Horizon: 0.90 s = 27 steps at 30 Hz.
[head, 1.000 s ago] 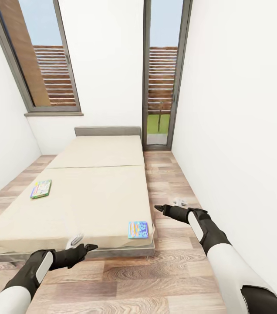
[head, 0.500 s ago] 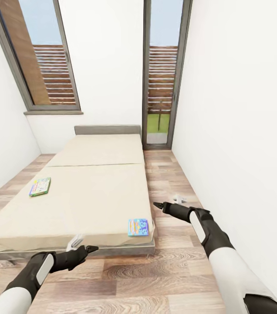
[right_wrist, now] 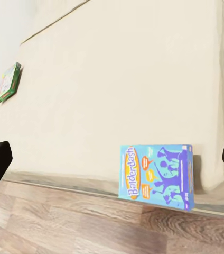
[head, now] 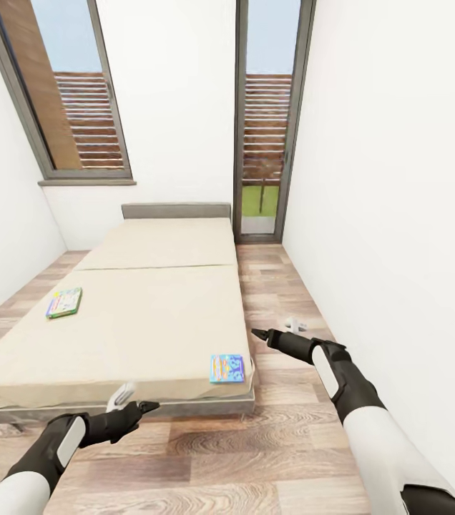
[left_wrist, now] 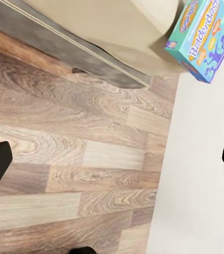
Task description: Put all the toys in the child's room - the three board games (two on the bed and one on the table), the two jigsaw puzzles on the table, and the tennis ball on the table - inside the toy box on the table in the child's room.
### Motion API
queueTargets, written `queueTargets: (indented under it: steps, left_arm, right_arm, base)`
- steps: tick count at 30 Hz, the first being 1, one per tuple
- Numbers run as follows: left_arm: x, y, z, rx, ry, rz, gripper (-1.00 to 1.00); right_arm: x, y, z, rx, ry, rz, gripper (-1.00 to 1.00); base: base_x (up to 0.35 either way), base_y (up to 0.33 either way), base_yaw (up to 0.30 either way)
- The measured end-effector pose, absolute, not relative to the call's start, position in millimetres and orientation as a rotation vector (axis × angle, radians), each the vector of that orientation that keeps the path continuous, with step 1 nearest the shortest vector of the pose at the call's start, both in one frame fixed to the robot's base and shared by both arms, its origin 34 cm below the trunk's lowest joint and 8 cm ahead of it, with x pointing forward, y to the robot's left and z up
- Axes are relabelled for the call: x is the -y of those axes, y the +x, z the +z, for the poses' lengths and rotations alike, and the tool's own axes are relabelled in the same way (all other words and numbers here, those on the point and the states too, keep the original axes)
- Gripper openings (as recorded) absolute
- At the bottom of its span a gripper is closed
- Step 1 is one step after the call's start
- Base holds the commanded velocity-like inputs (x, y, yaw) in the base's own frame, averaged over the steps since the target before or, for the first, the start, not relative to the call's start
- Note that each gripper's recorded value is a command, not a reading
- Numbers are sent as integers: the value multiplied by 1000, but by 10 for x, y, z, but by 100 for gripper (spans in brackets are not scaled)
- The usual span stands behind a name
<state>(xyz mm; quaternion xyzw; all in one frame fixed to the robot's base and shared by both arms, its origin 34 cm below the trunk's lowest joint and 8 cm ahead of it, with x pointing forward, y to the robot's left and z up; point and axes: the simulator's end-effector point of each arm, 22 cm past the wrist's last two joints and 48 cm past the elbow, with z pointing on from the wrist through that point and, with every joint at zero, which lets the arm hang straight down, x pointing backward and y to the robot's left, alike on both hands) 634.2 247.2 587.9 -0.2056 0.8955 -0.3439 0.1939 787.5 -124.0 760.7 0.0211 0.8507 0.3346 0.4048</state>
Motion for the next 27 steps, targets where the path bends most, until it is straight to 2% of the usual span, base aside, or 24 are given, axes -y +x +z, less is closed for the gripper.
queueTargets:
  steps: [19,27]
  left_arm:
    - [-2405,6416,5823,-2370,-608,-1159,100]
    - [-2452,6415,5704,-2347,-635,-1176,100]
  right_arm:
    - [1202,7841,7430,-2100,18,824,100]
    - [1071,7759,7410,-2080,93,961,100]
  base:
    - [0,0,0]
    - [0,0,0]
